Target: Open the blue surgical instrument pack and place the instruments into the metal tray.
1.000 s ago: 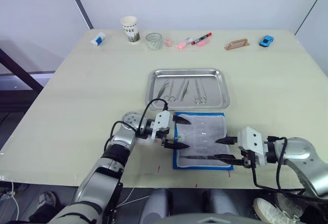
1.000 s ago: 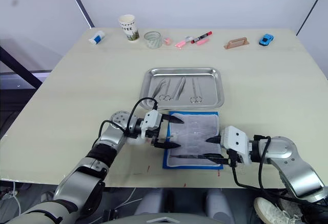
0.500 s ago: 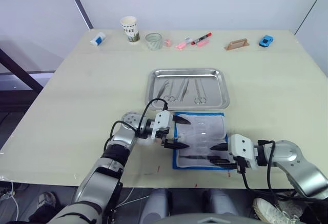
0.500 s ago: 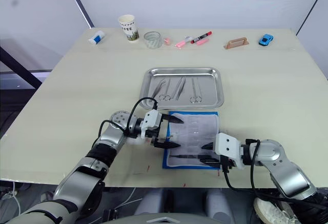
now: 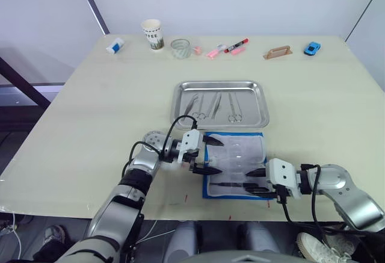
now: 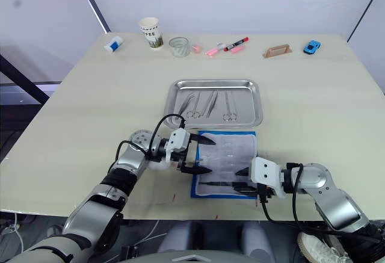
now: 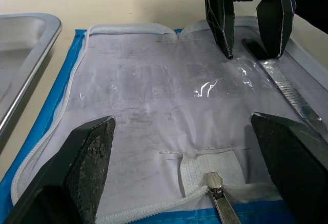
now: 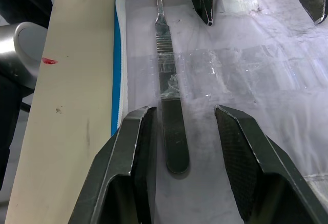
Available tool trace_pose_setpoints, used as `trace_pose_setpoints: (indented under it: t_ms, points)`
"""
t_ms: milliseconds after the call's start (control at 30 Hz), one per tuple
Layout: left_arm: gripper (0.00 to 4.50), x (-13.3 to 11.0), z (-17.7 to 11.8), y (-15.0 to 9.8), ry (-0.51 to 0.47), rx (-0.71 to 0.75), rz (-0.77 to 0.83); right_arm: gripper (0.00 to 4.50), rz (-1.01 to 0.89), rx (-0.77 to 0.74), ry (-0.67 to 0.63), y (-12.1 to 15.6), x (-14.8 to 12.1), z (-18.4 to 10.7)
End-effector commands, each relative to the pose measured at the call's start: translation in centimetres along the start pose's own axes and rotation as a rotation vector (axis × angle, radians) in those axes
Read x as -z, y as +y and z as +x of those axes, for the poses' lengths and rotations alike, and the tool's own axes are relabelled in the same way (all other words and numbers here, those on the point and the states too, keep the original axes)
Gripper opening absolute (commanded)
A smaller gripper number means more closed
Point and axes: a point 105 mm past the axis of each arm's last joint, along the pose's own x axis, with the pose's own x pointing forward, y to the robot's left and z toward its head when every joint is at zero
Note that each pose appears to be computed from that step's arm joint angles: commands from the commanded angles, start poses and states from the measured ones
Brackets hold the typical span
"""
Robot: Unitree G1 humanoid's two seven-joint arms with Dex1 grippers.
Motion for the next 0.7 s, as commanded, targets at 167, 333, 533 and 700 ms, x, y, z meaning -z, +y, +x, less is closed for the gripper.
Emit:
trace_pose_setpoints:
  t_ms: [167,333,533,700]
  points:
    - [4.5,2.8,0.0,-1.5,0.064,0.01,-0.117,0.62,0.058,-0.021,0.083,1.0,1.8,0.3]
    - [4.5,2.8,0.1,-1.5,0.063,0.006,-0.115,0.11,0.064,-0.021,0.099,0.9,2.3,0.1]
    - [4.5,2.9,0.1,-1.5,0.063,0.002,-0.115,0.11,0.038,0.0,0.093,0.1,1.5,-0.6]
    - [4.5,2.9,0.1,-1.5,0.064,-0.002,-0.113,0.11,0.007,0.011,0.12,-0.7,-0.3,-1.8]
